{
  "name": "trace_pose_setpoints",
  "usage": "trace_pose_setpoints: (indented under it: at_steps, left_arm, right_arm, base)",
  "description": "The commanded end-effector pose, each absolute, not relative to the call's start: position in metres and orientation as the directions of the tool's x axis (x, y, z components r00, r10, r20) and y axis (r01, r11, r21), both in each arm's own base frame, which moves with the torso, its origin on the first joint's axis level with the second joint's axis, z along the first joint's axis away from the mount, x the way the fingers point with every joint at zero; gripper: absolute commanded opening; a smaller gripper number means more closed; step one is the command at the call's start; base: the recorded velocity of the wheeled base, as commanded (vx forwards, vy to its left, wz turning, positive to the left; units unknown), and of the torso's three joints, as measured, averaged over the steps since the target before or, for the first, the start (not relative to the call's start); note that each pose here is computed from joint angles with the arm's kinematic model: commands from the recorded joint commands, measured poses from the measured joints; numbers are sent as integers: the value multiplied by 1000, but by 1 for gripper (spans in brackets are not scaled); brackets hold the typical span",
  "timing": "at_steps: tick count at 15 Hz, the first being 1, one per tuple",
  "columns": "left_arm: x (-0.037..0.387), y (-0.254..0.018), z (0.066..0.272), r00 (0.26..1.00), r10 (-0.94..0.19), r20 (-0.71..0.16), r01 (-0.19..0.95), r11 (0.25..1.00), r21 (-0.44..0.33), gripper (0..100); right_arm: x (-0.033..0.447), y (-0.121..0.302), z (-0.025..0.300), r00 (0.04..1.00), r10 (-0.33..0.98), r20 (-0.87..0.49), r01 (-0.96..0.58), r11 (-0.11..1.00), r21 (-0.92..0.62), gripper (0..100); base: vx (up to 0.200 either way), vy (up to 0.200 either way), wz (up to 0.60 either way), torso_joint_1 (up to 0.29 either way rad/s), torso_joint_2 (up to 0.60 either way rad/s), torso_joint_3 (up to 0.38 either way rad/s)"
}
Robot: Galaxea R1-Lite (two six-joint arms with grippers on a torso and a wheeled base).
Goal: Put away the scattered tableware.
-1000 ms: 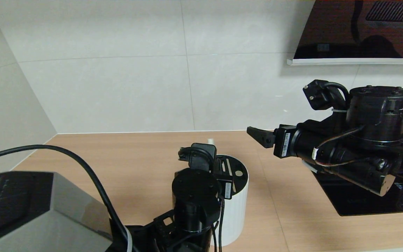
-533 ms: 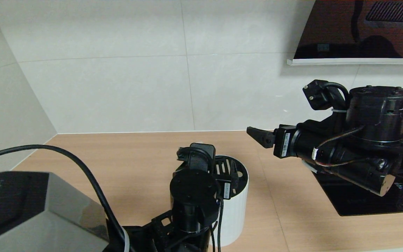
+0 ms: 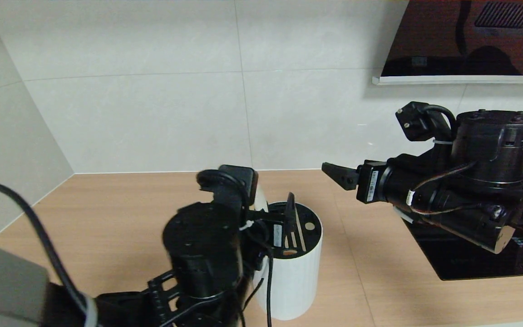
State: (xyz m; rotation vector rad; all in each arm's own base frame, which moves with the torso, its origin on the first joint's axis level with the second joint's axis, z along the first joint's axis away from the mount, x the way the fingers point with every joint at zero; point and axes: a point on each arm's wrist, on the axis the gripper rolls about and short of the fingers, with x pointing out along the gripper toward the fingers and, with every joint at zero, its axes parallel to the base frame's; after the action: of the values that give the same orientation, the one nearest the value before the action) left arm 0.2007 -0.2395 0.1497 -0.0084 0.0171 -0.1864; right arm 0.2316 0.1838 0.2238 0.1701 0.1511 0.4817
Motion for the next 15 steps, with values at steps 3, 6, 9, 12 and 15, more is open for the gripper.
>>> trace_pose_setpoints:
  at_steps: [3,6,9,12,15]
  left_arm:
    - [165,-161,224,983,-145,115,156,984,-92,100]
    - [146,-104,235,991,-71,117,85,990,-115,100]
    - [101,-59,247,991,-50,125,74,978,-195,100]
    - [54,-18,231,995,-13,94,30,983,-180,100]
    - [5,7,214,995,-3,97,18,988,-153,100]
  right_arm:
    - [225,166,230,912,403,-77,-382,902,200,100]
    - [202,131,255,935,353,27,-349,910,224,100]
    - [160,92,249,950,307,55,-311,924,223,100]
    - [114,53,236,966,234,111,-254,940,228,100]
    - [65,18,242,973,91,212,-128,977,167,100]
  base:
    - [0,0,0,0,0,0]
    - [0,0,0,0,0,0]
    - [0,0,0,0,0,0]
    - [0,0,0,0,0,0]
    - [0,0,0,0,0,0]
